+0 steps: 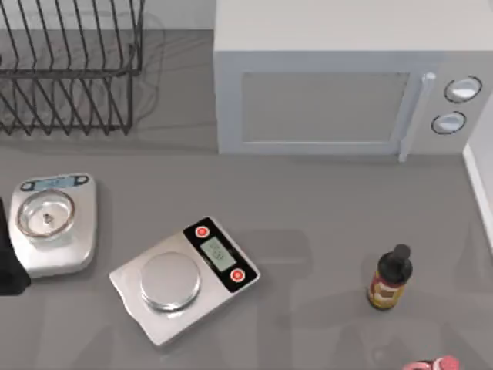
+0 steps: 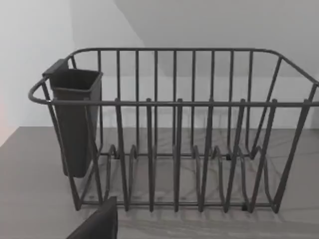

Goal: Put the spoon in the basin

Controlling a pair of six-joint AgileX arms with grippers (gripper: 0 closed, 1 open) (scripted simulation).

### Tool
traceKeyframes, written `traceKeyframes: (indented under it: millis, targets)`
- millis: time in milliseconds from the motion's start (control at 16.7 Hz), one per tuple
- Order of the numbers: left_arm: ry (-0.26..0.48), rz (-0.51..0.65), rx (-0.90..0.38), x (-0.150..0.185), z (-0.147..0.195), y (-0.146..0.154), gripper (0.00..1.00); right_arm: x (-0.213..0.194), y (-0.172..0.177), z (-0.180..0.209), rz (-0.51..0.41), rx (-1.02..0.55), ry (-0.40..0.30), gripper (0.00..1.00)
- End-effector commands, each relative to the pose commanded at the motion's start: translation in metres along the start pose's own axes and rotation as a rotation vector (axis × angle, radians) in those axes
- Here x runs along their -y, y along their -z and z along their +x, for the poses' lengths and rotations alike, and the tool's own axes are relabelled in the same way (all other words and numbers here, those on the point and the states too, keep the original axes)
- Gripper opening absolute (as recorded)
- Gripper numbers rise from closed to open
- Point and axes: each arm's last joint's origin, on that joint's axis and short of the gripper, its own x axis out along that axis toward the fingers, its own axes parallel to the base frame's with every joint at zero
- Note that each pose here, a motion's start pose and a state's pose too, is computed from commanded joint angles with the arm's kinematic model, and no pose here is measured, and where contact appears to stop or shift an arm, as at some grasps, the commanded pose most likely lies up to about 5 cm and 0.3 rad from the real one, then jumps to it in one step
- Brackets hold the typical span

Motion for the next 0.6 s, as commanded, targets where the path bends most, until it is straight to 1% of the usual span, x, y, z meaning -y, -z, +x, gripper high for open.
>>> traceKeyframes:
  millis: [180,300,420,600]
  targets:
    - [0.000,0.000,0.000,0.000,0.000,0.000,1.00,0.000,-0.002,0.000,0.005,-0.014,0.003,1.00]
    - [0.000,0.000,0.000,0.000,0.000,0.000,1.00,0.002,-0.008,0.001,0.023,-0.075,0.017,1.00]
    - [0.000,0.000,0.000,0.000,0.000,0.000,1.00,0.004,-0.016,0.004,0.055,-0.186,0.040,1.00]
    - [0.000,0.000,0.000,0.000,0.000,0.000,1.00,0.008,-0.027,0.014,0.125,-0.445,0.097,1.00]
